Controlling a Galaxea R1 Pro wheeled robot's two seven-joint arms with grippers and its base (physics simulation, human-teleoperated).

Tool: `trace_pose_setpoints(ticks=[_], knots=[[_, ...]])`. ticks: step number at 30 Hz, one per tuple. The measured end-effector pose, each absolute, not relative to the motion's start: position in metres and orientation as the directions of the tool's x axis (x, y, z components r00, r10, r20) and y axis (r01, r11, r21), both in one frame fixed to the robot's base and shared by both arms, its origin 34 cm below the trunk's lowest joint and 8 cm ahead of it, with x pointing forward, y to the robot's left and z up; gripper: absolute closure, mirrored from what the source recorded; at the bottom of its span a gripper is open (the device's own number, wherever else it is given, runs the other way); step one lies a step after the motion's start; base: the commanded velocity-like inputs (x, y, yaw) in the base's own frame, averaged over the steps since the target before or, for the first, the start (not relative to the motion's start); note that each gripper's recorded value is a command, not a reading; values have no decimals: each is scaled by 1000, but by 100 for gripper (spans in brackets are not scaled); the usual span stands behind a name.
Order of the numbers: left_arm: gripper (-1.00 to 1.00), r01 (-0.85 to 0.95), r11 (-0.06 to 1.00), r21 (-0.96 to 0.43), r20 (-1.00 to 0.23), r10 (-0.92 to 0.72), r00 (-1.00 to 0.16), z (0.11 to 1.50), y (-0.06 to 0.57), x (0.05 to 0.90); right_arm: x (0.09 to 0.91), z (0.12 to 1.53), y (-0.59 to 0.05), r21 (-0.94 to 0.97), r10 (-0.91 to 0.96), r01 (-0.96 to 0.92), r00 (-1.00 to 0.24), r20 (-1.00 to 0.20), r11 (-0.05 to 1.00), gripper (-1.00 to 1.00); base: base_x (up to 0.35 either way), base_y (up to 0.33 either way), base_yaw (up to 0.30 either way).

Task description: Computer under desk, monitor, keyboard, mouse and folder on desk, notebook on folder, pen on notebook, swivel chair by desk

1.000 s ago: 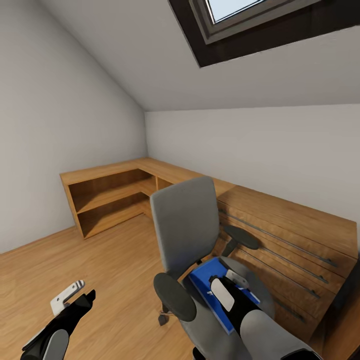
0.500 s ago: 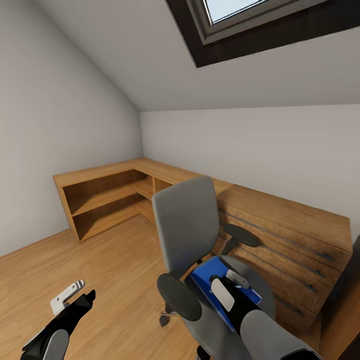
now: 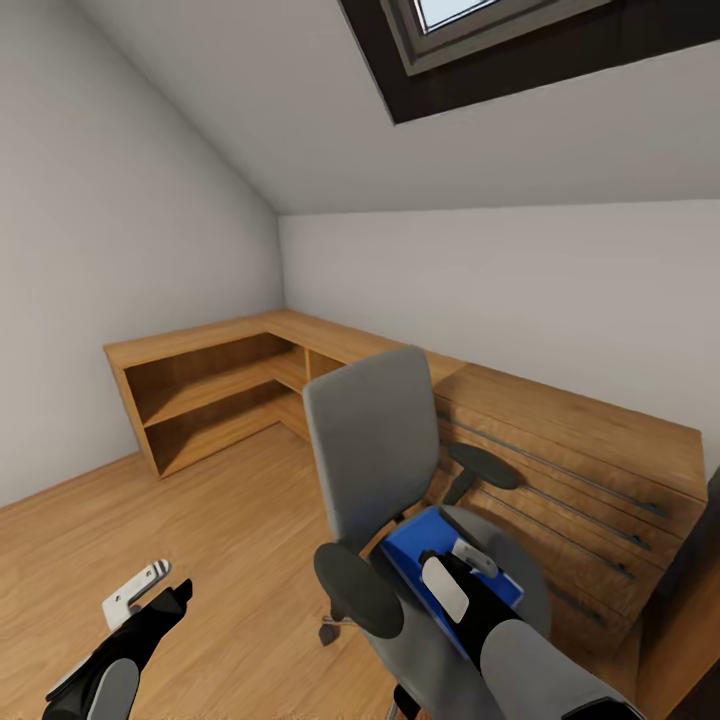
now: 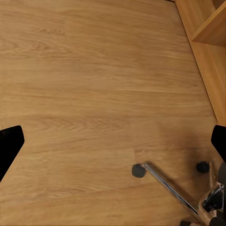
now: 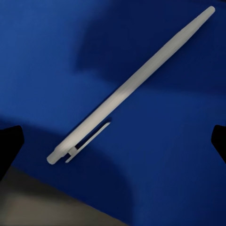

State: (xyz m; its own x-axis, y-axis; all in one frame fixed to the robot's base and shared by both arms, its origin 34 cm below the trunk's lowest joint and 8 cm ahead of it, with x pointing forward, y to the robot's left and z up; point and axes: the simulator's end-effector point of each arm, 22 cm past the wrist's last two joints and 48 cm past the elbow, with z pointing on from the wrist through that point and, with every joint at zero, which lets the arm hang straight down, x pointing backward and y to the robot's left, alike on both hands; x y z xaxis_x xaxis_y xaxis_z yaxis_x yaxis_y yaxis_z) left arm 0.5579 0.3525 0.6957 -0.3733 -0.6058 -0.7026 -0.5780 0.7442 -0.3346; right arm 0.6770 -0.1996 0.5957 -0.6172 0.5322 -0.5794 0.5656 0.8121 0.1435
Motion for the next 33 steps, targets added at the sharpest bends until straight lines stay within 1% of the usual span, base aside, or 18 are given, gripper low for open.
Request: trace_pose_setpoints(ticks=[18,25,33], knots=[[-100,-585,745,-321,-693,-606,-390,685,352,557,673,582,-200,129,532,568,-632,-564,812,-100,0,0,0],[-100,-584,745,-322,-693,-606,-391,685,351,557,673,582,-199,129,531,568,-631,-566,813,-100,151,0,0],[-100,-584,745,-322,-693,-606,-392,685,351,557,674,583,-201,130,530,568,-629,-568,813,-100,18,0,0]])
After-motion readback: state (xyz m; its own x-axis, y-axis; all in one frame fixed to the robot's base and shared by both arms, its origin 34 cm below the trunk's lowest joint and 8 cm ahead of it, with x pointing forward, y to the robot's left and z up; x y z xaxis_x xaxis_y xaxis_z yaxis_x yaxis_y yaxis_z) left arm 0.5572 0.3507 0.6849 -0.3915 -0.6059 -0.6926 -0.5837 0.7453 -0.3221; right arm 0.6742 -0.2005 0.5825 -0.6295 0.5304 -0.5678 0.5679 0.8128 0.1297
